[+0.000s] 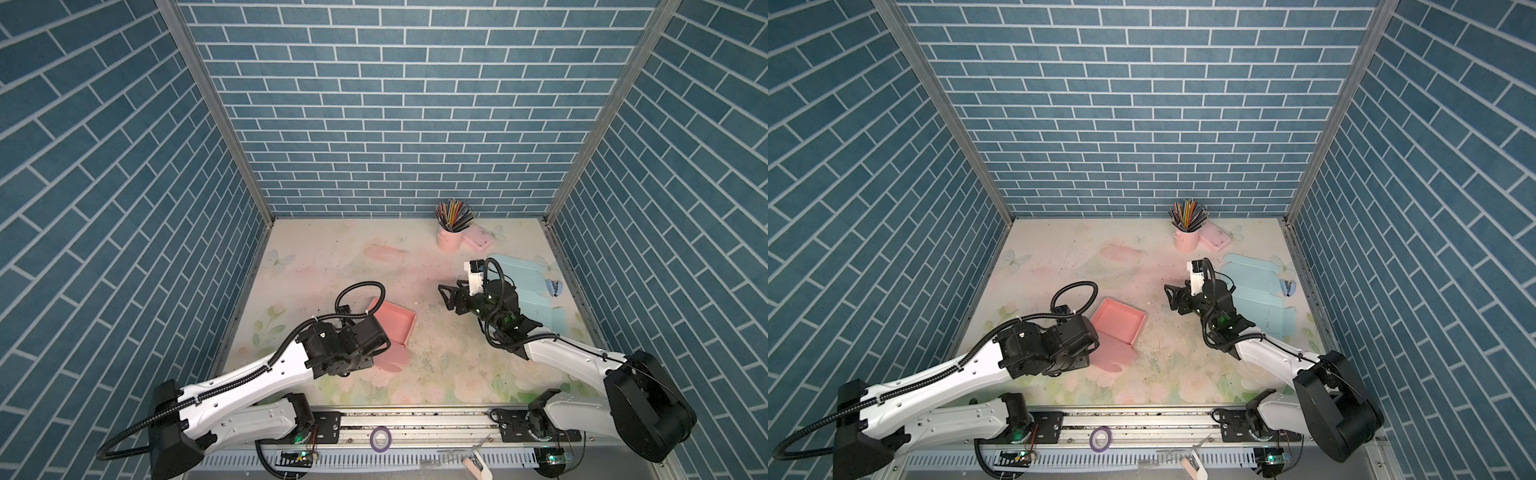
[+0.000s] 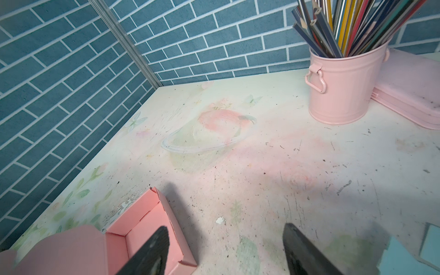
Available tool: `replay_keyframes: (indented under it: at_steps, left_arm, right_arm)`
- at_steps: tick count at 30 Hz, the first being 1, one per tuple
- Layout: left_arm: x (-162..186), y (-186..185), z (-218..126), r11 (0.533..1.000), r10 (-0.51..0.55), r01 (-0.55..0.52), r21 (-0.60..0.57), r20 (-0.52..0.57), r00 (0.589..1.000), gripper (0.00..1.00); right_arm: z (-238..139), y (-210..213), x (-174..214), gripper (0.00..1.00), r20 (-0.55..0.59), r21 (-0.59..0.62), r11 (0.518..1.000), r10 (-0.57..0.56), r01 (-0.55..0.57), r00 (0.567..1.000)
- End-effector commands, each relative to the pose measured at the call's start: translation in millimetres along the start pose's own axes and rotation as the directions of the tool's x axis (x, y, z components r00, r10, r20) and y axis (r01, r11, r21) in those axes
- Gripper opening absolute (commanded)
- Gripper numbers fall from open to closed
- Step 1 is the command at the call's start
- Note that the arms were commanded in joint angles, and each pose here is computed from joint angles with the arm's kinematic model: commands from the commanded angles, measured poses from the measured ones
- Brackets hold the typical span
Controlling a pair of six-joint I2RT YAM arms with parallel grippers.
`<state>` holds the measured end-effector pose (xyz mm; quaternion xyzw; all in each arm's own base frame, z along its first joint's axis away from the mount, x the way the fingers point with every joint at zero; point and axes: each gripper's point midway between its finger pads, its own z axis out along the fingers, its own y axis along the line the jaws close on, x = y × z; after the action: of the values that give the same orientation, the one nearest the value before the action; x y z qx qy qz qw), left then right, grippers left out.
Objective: Fold the paper box
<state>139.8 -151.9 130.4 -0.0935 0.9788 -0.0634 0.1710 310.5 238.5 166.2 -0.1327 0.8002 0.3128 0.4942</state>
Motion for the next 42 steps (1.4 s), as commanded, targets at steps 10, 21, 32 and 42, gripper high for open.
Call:
replay_keyframes:
  at_steps: [10,21,32,42]
  left_arm:
    - [-22.4,-0.2,-1.2,1.000,-0.022,0.022,0.001,0.058,0.998,0.19]
    - [-50.0,-19.9,-14.5,0.985,0.170,-0.171,0.021,0.016,0.985,0.02]
    - [-85.9,-32.6,-37.6,0.858,0.511,-0.514,-0.008,-0.081,0.855,0.01]
    - [-51.4,1.6,-27.3,0.988,0.120,-0.118,0.097,-0.016,0.993,0.79]
  right_arm:
    - [-14.7,8.2,-20.8,0.75,0.094,-0.010,0.998,-0.061,0.062,0.994]
    - [-23.7,20.4,-26.9,0.75,0.199,-0.086,0.990,-0.092,0.111,0.976]
    - [-30.8,73.9,-26.3,0.74,0.285,-0.357,0.885,-0.201,0.298,0.937]
    - [-21.1,71.8,-27.9,0.75,0.263,-0.336,0.887,-0.235,0.317,0.936]
